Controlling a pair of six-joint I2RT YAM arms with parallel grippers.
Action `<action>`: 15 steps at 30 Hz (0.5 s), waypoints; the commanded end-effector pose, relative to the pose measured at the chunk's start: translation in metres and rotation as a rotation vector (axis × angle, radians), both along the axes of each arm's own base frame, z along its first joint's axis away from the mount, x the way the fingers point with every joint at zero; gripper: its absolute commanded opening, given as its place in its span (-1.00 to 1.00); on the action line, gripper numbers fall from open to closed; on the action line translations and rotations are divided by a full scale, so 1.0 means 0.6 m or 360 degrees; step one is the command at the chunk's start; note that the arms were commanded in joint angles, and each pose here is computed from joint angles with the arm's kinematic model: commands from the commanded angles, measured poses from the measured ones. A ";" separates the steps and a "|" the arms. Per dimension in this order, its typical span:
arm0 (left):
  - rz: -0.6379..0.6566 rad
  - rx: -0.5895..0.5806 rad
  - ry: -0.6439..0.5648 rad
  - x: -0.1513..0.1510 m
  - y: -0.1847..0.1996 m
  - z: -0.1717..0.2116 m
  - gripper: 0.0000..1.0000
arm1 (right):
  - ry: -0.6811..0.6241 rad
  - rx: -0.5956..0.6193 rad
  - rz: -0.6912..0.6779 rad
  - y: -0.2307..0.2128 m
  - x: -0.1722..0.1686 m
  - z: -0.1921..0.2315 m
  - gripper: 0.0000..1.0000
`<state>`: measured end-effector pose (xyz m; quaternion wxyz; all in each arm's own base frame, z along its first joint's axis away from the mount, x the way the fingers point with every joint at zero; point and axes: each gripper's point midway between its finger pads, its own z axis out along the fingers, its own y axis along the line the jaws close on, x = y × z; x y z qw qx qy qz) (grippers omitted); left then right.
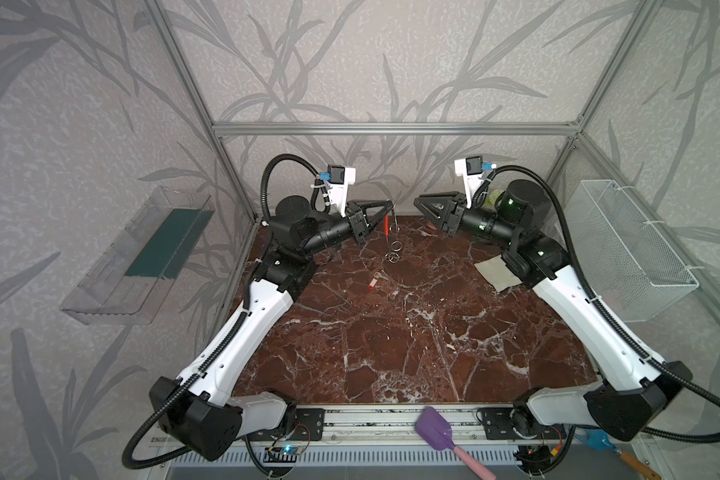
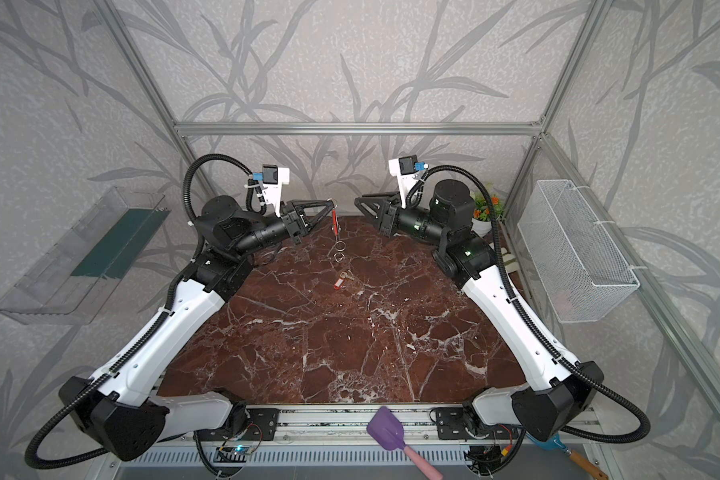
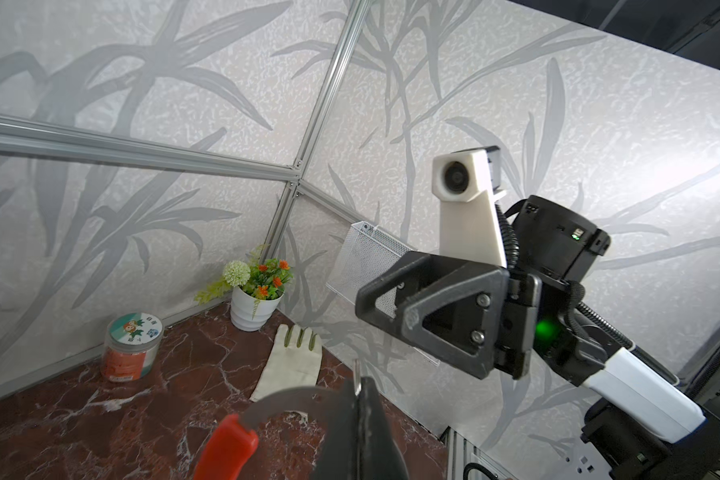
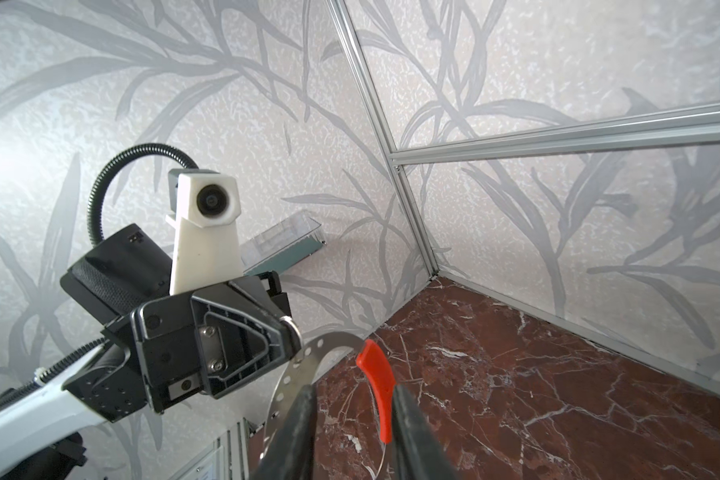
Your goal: Put the keys on the keyring
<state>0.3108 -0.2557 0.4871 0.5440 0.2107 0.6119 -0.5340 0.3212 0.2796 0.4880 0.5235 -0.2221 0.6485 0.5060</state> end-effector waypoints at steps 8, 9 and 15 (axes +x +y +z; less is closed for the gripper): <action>-0.0148 -0.0122 -0.0061 -0.016 -0.012 0.039 -1.00 | -0.0003 0.0231 0.0319 0.035 -0.020 0.047 -0.36; -0.0149 -0.0123 -0.0064 -0.016 -0.012 0.040 -1.00 | -0.0002 0.0237 0.0330 0.036 -0.020 0.048 -0.36; -0.0167 -0.0127 -0.0069 -0.020 -0.014 0.044 -1.00 | 0.0029 0.0231 0.0356 0.044 -0.013 0.038 -0.40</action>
